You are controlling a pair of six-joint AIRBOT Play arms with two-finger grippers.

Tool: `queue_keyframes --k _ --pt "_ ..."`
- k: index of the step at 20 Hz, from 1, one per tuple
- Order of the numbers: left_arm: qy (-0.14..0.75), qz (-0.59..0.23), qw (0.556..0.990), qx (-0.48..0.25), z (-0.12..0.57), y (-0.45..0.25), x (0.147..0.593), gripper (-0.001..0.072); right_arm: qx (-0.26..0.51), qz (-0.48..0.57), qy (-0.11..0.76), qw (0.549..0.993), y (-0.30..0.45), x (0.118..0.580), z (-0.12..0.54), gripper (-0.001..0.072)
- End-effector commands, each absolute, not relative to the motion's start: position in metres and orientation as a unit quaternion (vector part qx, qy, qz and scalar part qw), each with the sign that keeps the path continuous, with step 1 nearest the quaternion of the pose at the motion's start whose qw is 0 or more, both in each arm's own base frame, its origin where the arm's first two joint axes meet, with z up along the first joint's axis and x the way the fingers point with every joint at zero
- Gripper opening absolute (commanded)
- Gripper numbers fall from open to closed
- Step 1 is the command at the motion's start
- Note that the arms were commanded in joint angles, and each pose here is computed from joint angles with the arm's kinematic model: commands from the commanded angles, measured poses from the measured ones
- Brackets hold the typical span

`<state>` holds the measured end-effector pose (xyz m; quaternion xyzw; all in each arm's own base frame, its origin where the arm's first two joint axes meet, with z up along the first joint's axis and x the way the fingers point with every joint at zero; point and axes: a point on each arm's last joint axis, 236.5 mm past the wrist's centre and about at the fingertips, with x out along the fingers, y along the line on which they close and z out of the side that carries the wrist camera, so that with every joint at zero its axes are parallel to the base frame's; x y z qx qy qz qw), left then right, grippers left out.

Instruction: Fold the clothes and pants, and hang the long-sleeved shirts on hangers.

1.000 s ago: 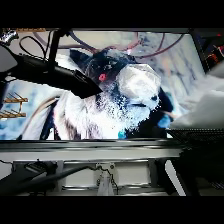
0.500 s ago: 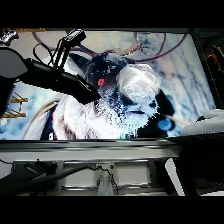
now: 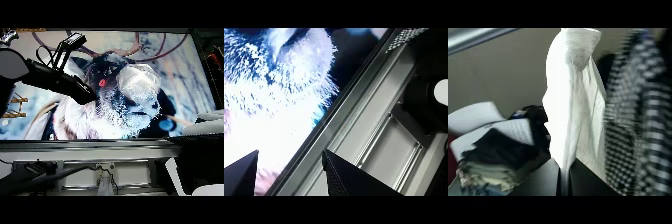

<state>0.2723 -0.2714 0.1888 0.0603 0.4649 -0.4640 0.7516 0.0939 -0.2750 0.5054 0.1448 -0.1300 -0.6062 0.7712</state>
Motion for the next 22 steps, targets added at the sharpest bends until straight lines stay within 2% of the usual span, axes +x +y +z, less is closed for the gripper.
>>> queue_keyframes --k 1,9,10,11,12,17,20,22 --pt "0.476 -0.459 0.746 0.072 0.184 -0.266 0.269 0.0406 0.165 -0.631 -0.14 0.745 -0.282 0.076 0.5 0.0029" --pt "0.48 -0.461 0.743 0.075 0.182 -0.265 0.267 0.0406 0.164 -0.642 -0.12 0.739 -0.296 0.081 0.49 0.0042" --pt "0.479 -0.461 0.743 0.075 0.182 -0.265 0.267 0.0406 0.167 -0.642 -0.117 0.739 -0.297 0.082 0.487 0.017" --pt "0.478 -0.461 0.744 0.075 0.183 -0.265 0.268 0.0406 0.168 -0.643 -0.117 0.738 -0.296 0.082 0.487 0.0334" --pt "0.477 -0.46 0.745 0.074 0.183 -0.265 0.269 0.0406 0.167 -0.643 -0.117 0.738 -0.296 0.081 0.487 0.043" --pt "0.476 -0.46 0.746 0.073 0.183 -0.266 0.269 0.0406 0.149 -0.618 -0.154 0.756 -0.287 0.086 0.51 0.044" --pt "0.471 -0.46 0.749 0.071 0.185 -0.267 0.271 0.0406 0.141 -0.52 -0.239 0.808 -0.26 0.115 0.56 0.0442" --pt "0.461 -0.46 0.756 0.067 0.188 -0.27 0.275 0.0407 0.106 -0.42 -0.295 0.852 -0.223 0.141 0.605 0.0467"
